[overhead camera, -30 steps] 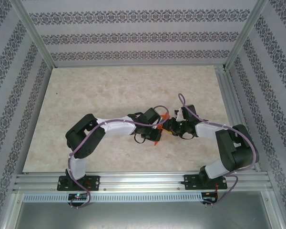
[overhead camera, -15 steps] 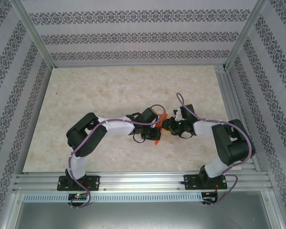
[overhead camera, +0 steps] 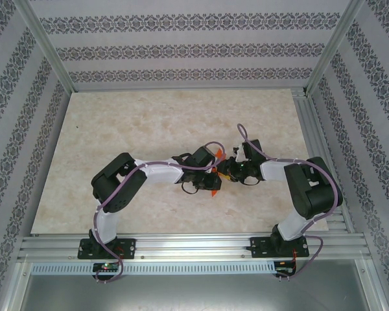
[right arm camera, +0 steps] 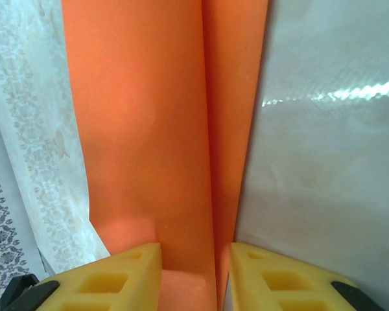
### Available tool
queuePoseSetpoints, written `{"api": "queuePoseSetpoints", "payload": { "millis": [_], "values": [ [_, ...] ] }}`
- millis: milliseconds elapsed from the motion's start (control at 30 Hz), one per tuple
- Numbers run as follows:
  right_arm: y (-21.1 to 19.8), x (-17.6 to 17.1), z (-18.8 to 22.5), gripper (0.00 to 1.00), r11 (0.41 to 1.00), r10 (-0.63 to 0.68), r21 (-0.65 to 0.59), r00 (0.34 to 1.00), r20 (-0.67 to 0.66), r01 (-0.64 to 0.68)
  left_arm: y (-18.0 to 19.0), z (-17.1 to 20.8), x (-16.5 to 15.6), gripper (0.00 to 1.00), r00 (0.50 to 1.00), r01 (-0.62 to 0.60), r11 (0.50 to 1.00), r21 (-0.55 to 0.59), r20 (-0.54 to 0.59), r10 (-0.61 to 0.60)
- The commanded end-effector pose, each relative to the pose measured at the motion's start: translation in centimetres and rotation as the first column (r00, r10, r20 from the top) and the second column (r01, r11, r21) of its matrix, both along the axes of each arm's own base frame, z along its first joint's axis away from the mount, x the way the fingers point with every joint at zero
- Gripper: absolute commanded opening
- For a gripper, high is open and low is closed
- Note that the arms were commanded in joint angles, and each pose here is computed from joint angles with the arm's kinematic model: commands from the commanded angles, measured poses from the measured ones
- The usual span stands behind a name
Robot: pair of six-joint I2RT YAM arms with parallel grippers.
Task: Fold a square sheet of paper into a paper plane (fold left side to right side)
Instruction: Fold the wing for the fifth time at the center of the table.
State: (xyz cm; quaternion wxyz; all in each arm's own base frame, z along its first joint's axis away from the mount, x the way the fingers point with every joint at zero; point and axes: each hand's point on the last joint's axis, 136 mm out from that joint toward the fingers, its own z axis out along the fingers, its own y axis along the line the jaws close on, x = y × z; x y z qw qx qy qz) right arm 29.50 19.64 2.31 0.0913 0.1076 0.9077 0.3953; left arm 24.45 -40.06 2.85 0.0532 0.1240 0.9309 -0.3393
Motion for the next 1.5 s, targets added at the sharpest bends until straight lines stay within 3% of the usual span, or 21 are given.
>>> {"api": "queuePoseSetpoints", "payload": {
  "millis": [0,267,500,800,1200,1467],
  "values": [
    [0.1,0.0,-0.9,0.33,1.0,0.004,-0.025,1.0,-0.015,-0.005,0.3,1.7,0.9,0.25,1.0,-0.015,0.999,-0.046,0.022,0.017],
    [0.1,0.0,-1.6,0.33,0.999,0.007,-0.036,0.999,-0.032,-0.008,1.3,3.2,1.3,0.38,0.999,-0.038,0.997,-0.065,0.034,0.041],
    [0.1,0.2,-1.6,0.33,0.999,0.006,-0.037,0.999,-0.032,-0.007,1.9,4.3,1.8,0.42,0.998,-0.048,0.996,-0.079,0.038,0.051],
    [0.1,0.1,-1.5,0.33,0.999,0.009,-0.038,0.999,-0.032,-0.01,4.1,5.1,5.3,0.42,0.991,-0.122,0.986,-0.117,0.034,0.126],
    [0.1,0.0,-1.5,0.33,0.999,0.009,-0.041,0.999,-0.034,-0.01,2.5,3.4,8.6,0.38,0.988,-0.15,0.975,-0.165,-0.006,0.152],
    [0.1,-0.1,-1.6,0.33,0.999,0.012,-0.043,0.999,-0.037,-0.014,1.6,2.9,9.3,0.29,0.988,-0.155,0.97,-0.189,-0.023,0.153]
  ]
}}
